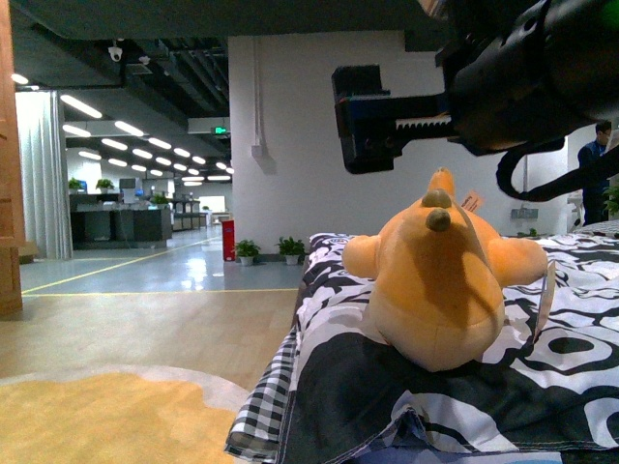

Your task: Put away toys

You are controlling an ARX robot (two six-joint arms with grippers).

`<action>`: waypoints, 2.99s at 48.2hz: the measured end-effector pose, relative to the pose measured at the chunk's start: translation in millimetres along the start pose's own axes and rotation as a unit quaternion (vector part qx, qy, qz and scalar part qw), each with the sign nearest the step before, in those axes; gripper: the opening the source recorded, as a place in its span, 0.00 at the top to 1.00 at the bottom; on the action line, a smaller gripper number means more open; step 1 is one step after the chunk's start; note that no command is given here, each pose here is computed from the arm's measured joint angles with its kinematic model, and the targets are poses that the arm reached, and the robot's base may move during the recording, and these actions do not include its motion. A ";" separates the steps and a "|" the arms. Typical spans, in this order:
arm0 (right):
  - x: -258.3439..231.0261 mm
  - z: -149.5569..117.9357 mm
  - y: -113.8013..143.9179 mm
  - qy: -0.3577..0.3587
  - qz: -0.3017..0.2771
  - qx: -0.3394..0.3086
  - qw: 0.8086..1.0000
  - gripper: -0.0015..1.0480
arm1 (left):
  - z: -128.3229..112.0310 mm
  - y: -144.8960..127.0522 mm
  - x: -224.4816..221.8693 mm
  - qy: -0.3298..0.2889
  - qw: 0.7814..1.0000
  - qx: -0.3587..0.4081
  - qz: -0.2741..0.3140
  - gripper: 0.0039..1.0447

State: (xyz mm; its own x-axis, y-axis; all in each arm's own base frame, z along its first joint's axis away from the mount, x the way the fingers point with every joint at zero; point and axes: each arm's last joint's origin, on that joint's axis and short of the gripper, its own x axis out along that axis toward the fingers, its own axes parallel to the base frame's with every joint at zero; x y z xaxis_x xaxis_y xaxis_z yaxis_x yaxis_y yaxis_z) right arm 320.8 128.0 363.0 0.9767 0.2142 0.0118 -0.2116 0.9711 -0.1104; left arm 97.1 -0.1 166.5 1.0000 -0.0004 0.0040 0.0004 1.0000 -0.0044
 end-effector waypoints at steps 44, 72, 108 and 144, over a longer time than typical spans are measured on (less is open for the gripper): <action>26.9 -88.6 -19.8 0.091 -0.048 0.018 0.995 0.06 | 0.0 0.0 0.0 0.000 1.000 0.000 0.000 0.06; -9.1 -19.9 -23.8 0.028 0.038 0.049 0.998 0.85 | 0.0 0.0 0.0 0.000 1.000 0.000 0.000 0.06; -218.2 -40.2 -89.9 -0.144 0.138 0.076 0.977 0.91 | 0.0 0.0 0.0 0.000 1.000 0.000 0.000 0.06; -243.8 -165.7 -49.0 -0.104 0.074 0.133 0.983 0.91 | 0.0 0.0 0.0 0.000 1.000 0.000 0.000 0.06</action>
State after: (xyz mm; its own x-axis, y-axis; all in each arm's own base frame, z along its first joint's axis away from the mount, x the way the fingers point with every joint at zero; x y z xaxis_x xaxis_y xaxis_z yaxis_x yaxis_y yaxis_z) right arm 98.9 10.8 200.9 0.9121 0.3446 0.2220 -0.3791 0.9151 0.1373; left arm 97.1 -0.1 166.5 1.0000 -0.0008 0.0040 0.0008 1.0000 -0.0044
